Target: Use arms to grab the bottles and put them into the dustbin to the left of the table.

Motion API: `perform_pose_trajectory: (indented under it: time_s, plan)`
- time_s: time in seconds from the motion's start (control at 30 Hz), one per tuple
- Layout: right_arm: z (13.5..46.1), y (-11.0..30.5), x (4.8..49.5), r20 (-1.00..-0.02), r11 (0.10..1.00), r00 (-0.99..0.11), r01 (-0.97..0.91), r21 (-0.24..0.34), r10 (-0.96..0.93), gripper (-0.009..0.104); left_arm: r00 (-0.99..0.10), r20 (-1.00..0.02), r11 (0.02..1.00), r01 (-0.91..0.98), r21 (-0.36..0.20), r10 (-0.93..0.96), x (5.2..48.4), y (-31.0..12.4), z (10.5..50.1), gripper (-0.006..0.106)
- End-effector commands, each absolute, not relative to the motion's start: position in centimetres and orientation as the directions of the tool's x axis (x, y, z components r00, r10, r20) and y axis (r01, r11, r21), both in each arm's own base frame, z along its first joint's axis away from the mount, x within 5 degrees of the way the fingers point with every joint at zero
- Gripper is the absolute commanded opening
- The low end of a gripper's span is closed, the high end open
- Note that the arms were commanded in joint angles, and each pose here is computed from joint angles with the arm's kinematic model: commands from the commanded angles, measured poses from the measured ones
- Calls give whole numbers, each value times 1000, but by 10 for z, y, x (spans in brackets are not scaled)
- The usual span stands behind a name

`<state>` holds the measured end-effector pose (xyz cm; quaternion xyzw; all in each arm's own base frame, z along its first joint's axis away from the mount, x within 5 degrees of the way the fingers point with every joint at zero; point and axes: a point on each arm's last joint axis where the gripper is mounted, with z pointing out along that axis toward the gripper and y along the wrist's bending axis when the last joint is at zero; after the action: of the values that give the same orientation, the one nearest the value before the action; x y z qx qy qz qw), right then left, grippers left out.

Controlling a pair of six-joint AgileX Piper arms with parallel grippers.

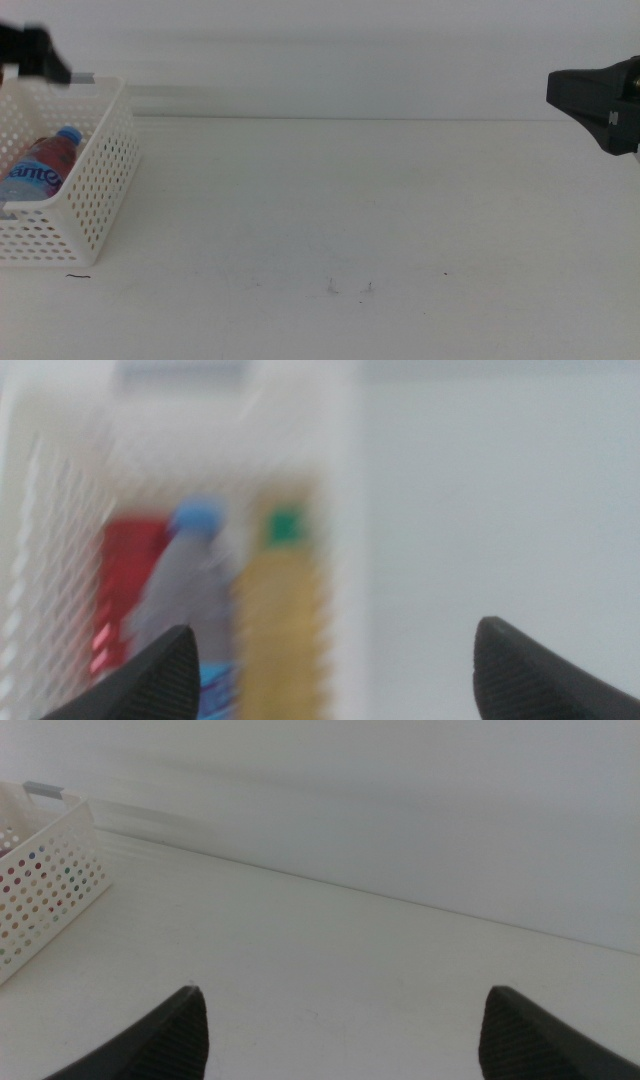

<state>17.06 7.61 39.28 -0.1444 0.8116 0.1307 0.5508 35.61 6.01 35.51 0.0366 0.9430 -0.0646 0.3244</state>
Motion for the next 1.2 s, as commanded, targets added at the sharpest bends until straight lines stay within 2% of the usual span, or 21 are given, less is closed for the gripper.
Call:
perform_pose_trajectory:
  time_s: [0.0,0.23,0.4,0.63,0.7,0.77,0.83,1.17]
  plan:
    - [395,76,169,-937,922,-336,-385,42,-97,88,-716,-698,977,164,-134,24,339,38,389,94]
    - [395,76,169,-937,922,-336,-385,42,-97,88,-584,-800,932,350,-94,138,274,-15,451,94]
    - [395,76,169,-937,922,-336,-385,42,-97,88,-457,-873,919,393,-24,172,213,-41,469,94]
    - [395,76,169,-937,922,-336,-385,42,-97,88,-329,-943,957,285,-50,48,140,-38,428,94]
    - [395,76,169,-937,922,-336,-385,42,-97,88,-312,-950,966,249,-72,9,123,-32,414,94]
    - [395,76,169,-937,922,-336,-385,42,-97,88,-306,-952,973,221,-65,6,111,-26,405,94]
    - [395,76,169,-937,922,-336,-385,42,-97,88,-312,-950,976,214,-44,25,104,-24,398,94]
    - [395,76,169,-938,922,-334,-385,42,-97,88,-301,-954,974,218,-55,14,97,-23,396,94]
